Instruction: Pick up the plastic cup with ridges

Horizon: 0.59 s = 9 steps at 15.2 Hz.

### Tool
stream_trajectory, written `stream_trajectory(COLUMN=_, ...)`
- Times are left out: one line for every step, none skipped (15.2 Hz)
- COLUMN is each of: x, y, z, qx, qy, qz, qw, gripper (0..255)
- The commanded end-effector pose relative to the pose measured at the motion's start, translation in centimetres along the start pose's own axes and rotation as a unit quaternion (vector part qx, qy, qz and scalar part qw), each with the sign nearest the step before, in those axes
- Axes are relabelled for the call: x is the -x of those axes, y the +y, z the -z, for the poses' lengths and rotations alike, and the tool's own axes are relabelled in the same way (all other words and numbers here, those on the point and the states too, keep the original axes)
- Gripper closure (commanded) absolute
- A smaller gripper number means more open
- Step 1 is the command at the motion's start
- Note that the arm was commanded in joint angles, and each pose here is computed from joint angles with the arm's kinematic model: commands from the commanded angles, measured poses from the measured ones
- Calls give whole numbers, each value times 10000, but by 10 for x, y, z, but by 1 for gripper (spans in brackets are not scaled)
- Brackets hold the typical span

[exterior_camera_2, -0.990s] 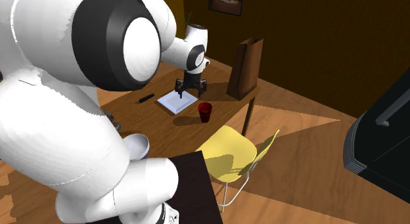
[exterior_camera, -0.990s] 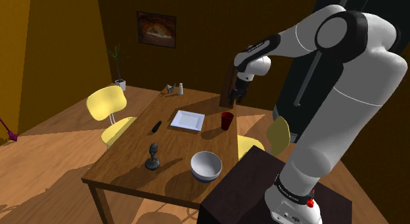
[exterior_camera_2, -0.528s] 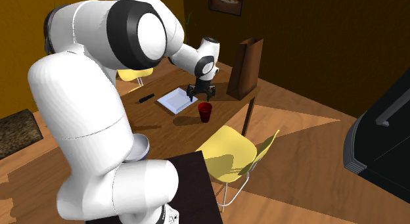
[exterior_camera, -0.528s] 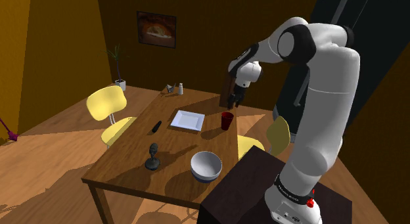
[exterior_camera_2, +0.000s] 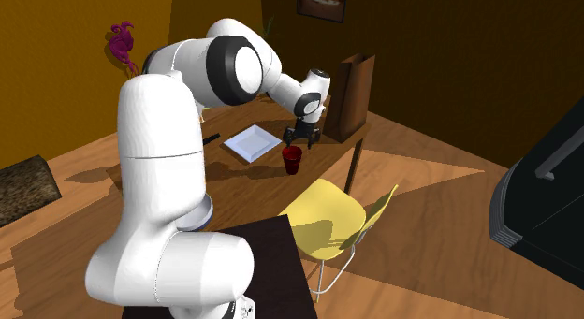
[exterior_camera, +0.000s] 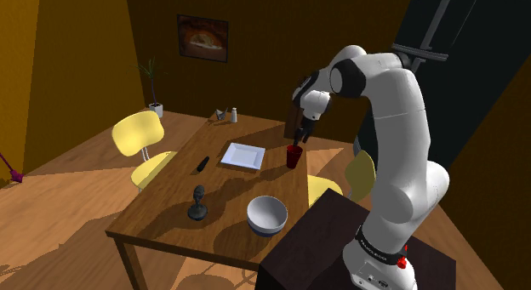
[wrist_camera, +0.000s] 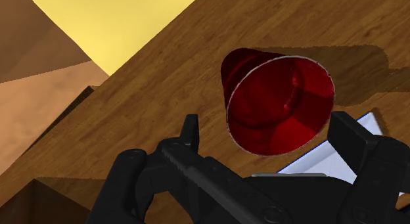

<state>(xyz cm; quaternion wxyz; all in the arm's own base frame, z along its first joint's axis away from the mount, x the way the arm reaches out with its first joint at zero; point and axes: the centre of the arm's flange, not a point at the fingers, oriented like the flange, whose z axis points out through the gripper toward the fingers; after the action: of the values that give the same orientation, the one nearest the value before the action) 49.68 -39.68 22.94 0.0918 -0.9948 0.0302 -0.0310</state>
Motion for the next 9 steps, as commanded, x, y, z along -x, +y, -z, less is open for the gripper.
stream_trajectory(x=-8, y=15, z=-13, qx=-35, qy=2, qz=13, qw=10000, gripper=0)
stream_trajectory(x=-8, y=15, z=-19, qx=-35, qy=2, qz=13, qw=10000, gripper=0)
stream_trajectory(x=-7, y=16, z=-24, qx=-35, qy=2, qz=13, qw=10000, gripper=0)
stream_trajectory(x=-7, y=17, z=-29, qx=-35, qy=2, qz=13, qw=10000, gripper=0)
stream_trajectory(x=-7, y=18, z=-34, qx=-35, qy=2, qz=13, qw=10000, gripper=0)
stream_trajectory(x=-6, y=19, z=-39, qx=-35, qy=2, qz=13, qw=10000, gripper=0)
stream_trajectory(x=-6, y=20, z=-45, qx=-35, qy=2, qz=13, qw=10000, gripper=0)
stream_trajectory(x=-6, y=21, z=-50, qx=-35, qy=2, qz=13, qw=10000, gripper=0)
stream_trajectory(x=-6, y=22, z=-53, qx=-35, qy=2, qz=13, qw=10000, gripper=0)
